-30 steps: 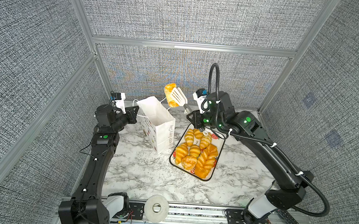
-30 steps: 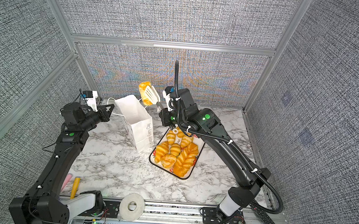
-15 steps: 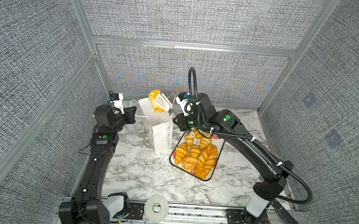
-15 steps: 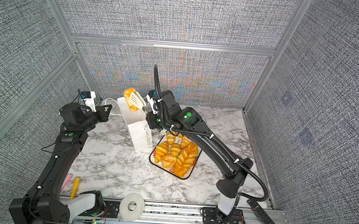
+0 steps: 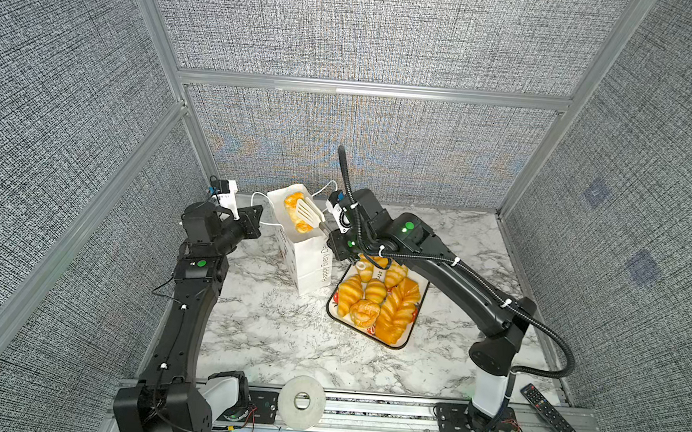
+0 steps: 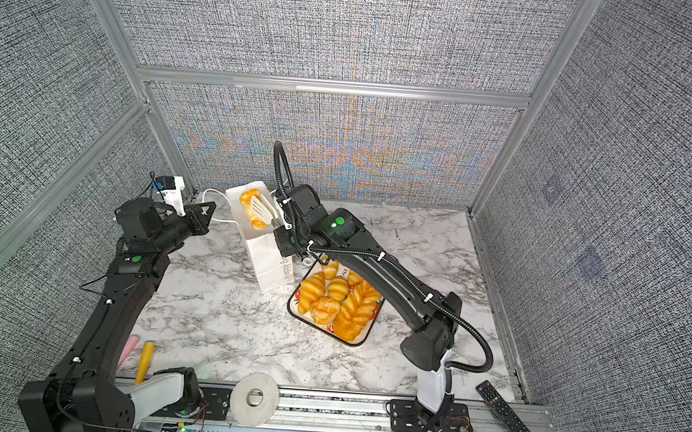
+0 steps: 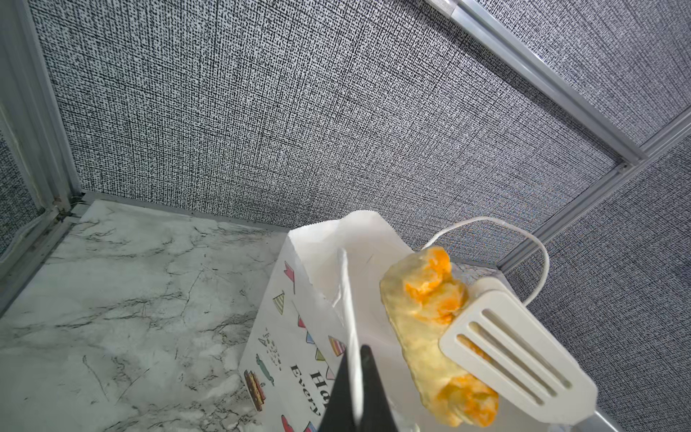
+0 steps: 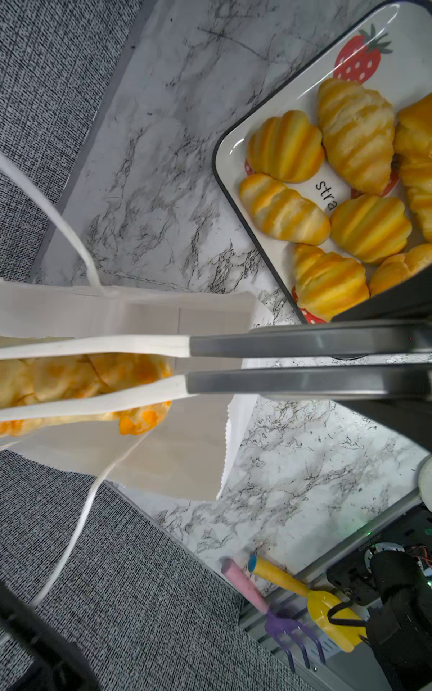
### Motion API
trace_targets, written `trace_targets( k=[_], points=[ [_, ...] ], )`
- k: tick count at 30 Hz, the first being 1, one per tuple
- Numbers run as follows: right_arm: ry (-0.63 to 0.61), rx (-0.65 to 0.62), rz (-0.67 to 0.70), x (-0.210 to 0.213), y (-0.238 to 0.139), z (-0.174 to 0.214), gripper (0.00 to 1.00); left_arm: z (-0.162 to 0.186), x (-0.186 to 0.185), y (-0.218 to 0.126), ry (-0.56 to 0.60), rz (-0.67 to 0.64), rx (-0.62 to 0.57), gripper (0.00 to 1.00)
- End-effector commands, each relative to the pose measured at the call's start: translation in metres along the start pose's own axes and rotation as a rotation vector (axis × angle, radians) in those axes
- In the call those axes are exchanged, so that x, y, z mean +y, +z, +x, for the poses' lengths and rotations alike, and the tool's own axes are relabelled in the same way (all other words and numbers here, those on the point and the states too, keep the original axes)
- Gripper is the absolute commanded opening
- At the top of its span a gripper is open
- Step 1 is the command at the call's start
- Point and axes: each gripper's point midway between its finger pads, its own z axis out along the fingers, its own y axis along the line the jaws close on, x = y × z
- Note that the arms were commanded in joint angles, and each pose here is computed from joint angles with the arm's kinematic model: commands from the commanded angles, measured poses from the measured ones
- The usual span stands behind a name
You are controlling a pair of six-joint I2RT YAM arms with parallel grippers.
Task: Place the fake bread into the paper bag
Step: 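Carry the bread in the tongs over the bag opening with the right gripper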
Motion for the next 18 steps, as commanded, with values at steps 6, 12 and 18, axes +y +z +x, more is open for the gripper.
trace_targets(
  k=[6,12,18],
  points=[
    [0.021,0.005,0.071,-0.019,0.001,0.001,0.25,-0.004,-0.002,0.000,0.013,0.017,-0.014,0.00],
    [0.045,0.015,0.097,-0.030,0.002,0.004,0.26,-0.006,-0.002,-0.002,0.014,0.016,-0.021,0.00],
    [0.062,0.021,0.107,-0.035,0.003,0.005,0.27,-0.005,-0.002,-0.001,0.009,0.024,-0.017,0.00]
  ],
)
